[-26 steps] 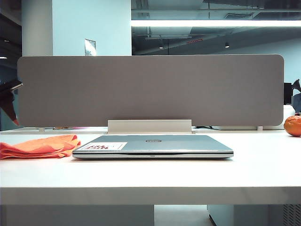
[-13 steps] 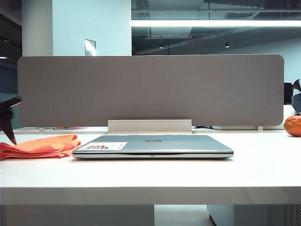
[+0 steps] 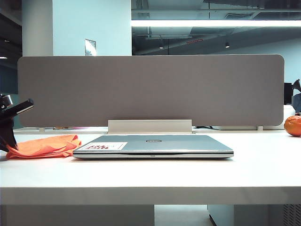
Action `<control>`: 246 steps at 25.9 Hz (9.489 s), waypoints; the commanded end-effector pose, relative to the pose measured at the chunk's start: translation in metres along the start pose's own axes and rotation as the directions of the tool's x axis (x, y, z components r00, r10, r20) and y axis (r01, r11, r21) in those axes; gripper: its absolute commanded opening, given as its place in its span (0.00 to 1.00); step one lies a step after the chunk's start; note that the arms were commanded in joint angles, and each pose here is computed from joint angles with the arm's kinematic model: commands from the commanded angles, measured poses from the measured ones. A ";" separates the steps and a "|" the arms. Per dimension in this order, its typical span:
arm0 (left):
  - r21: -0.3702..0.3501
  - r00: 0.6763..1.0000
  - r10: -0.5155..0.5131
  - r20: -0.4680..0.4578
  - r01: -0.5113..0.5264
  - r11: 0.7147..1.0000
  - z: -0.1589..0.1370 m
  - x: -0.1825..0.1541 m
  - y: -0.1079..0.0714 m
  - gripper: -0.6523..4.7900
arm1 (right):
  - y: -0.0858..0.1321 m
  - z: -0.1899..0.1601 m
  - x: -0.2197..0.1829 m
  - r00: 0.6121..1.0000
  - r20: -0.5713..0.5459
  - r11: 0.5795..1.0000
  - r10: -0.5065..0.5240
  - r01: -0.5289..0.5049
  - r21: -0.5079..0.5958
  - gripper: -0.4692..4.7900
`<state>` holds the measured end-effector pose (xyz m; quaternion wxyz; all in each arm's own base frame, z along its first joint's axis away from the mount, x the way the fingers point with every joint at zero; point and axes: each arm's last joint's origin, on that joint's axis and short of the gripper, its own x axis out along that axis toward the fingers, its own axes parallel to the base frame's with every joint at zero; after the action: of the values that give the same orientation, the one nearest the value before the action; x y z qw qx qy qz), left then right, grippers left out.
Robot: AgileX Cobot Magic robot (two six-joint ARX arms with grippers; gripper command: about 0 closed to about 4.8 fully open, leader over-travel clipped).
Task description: Pick up the orange rag and put it over the laptop.
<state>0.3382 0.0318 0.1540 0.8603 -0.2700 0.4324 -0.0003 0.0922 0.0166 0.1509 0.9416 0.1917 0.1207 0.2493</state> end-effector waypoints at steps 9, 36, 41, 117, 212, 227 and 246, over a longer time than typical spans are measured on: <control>0.047 0.912 -0.383 0.145 0.381 0.923 0.027 -0.030 -0.034 0.11 | 0.000 0.001 0.000 1.000 0.011 1.000 0.004 -0.004 -0.003 0.08; 0.357 0.714 -0.699 -0.035 0.662 0.659 -0.007 0.006 -0.273 0.11 | 0.000 0.001 0.000 1.000 0.012 1.000 0.002 -0.002 -0.003 0.08; 0.336 0.744 -0.662 -0.086 0.648 0.684 -0.012 0.016 -0.276 0.11 | 0.000 0.001 0.000 1.000 0.012 1.000 0.002 -0.002 -0.003 0.08; 0.635 0.989 -0.014 0.149 -0.085 0.767 0.000 -0.154 -0.210 0.11 | 0.000 0.001 0.000 1.000 0.012 1.000 0.001 -0.001 -0.003 0.08; 0.471 0.760 -0.158 0.630 -0.212 0.856 -0.200 -0.139 0.031 0.11 | -0.001 0.001 0.000 1.000 0.021 1.000 -0.020 0.020 -0.003 0.08; 0.479 0.758 -0.172 0.630 -0.204 0.854 -0.199 -0.139 0.030 0.11 | -0.001 0.001 0.000 1.000 0.021 1.000 -0.020 0.021 -0.003 0.08; 0.479 0.757 -0.172 0.630 -0.204 0.854 -0.199 -0.139 0.030 0.11 | -0.012 0.004 -0.003 0.870 0.184 0.860 -0.458 0.486 -0.159 0.08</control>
<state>0.0959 -0.0029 0.1491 0.9962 -0.0078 0.0858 -0.0138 0.0964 0.0043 0.1511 0.9919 0.1034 0.0735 0.0098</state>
